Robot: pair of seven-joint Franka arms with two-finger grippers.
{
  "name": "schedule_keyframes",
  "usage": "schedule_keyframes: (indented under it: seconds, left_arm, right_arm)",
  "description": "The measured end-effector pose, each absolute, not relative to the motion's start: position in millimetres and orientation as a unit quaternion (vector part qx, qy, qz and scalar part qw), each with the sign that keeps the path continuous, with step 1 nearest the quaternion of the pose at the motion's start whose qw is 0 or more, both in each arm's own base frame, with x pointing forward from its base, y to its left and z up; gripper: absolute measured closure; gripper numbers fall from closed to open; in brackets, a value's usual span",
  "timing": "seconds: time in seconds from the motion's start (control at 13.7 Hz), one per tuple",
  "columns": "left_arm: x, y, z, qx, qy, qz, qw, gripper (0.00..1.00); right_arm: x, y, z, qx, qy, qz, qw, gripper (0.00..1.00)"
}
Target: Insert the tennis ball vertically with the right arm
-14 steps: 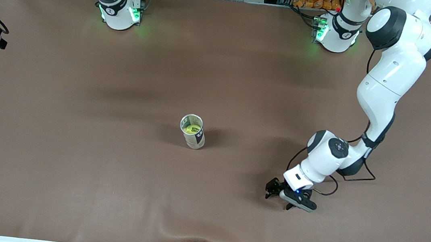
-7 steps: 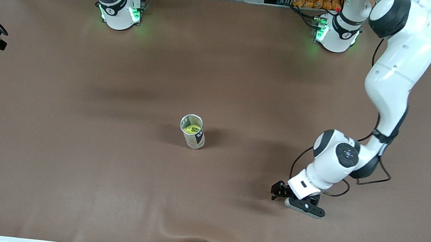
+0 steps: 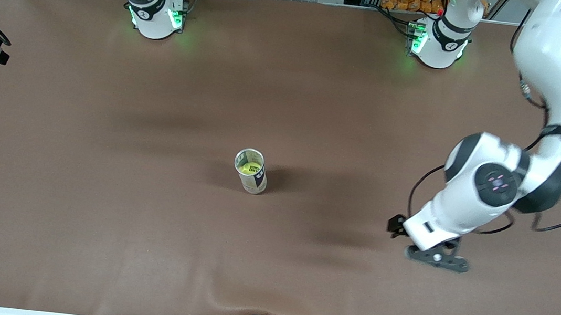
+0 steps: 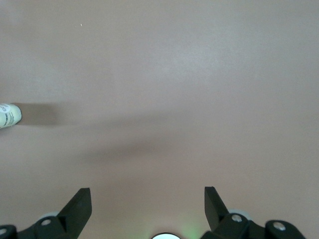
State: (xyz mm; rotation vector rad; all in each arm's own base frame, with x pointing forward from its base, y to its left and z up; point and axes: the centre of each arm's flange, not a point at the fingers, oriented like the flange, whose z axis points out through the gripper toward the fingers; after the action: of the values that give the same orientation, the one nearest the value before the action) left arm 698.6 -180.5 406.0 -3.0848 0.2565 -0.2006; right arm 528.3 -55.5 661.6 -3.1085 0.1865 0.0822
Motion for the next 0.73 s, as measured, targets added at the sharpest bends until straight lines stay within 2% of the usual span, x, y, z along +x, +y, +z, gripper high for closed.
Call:
schedule_keyframes:
  seconds: [0.44,0.73]
  left_arm:
    - [648.8,-120.7,530.9,-0.997,0.039,-0.024,0.069,0.0]
    - [619.7,-91.4,591.2,-0.997,0.01,-0.03,0.064,0.0]
  right_arm:
    - [528.7,-51.8,661.9,-0.998,0.059,0.027,0.013,0.0]
    - [528.3,-54.6,661.9,-0.998,0.061,0.027,0.013,0.0]
